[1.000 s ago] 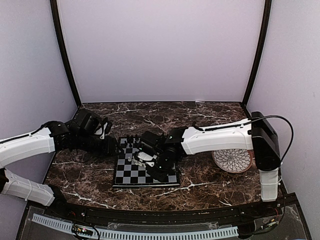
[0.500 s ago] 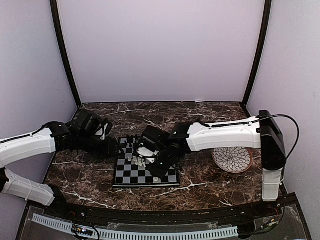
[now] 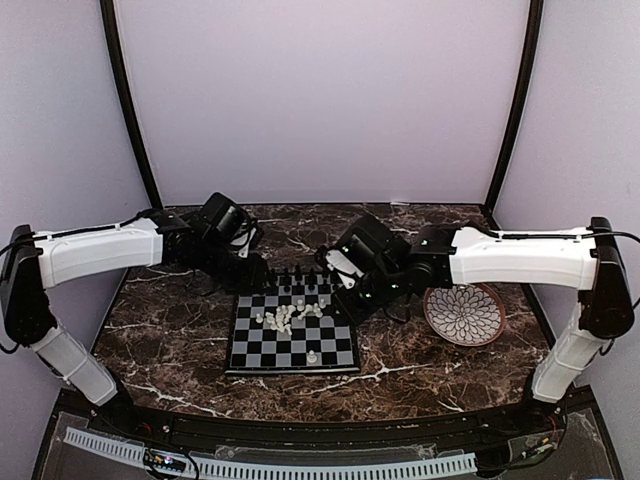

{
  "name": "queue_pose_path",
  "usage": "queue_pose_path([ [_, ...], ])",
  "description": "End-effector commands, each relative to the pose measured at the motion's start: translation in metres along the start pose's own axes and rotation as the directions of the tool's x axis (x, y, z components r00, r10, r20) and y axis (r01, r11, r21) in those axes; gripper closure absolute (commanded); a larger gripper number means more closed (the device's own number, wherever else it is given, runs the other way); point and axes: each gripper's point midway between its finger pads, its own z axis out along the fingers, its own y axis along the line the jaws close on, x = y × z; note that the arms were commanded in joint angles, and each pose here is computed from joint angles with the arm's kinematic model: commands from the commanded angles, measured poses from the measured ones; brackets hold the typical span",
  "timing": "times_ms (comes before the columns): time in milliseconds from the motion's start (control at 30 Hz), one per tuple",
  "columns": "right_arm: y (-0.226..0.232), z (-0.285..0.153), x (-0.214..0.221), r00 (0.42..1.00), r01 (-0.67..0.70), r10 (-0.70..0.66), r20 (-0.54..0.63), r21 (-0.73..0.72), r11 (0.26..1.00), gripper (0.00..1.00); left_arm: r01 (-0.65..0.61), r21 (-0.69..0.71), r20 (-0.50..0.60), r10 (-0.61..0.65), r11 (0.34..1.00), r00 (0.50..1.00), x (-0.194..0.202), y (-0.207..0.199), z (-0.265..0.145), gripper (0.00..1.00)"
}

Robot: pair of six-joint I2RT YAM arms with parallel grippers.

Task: Set up the chess pieces on the board
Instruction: Pick up the bishop from the chessboard.

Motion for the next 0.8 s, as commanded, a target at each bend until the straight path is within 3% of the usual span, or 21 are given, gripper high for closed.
queue_pose_path([
  [0,-0.005,-0.007,-0.017,0.996,-0.040,0.039,0.075,0.009,0.999,0.71,-0.078,-0.010,-0.113,0.077,0.997,0.991,0.010,-0.004,0.018,0.56],
  [233,-0.010,-0.010,-0.013,0.997,-0.026,0.025,0.079,0.014,1.000,0.71,-0.083,-0.034,-0.174,0.076,0.996,0.982,0.008,-0.005,0.039,0.67],
  [767,-0.013,-0.007,-0.013,0.997,0.002,-0.002,0.074,0.006,1.000,0.70,-0.096,-0.106,-0.280,0.063,0.990,0.958,0.020,0.006,0.064,0.70],
])
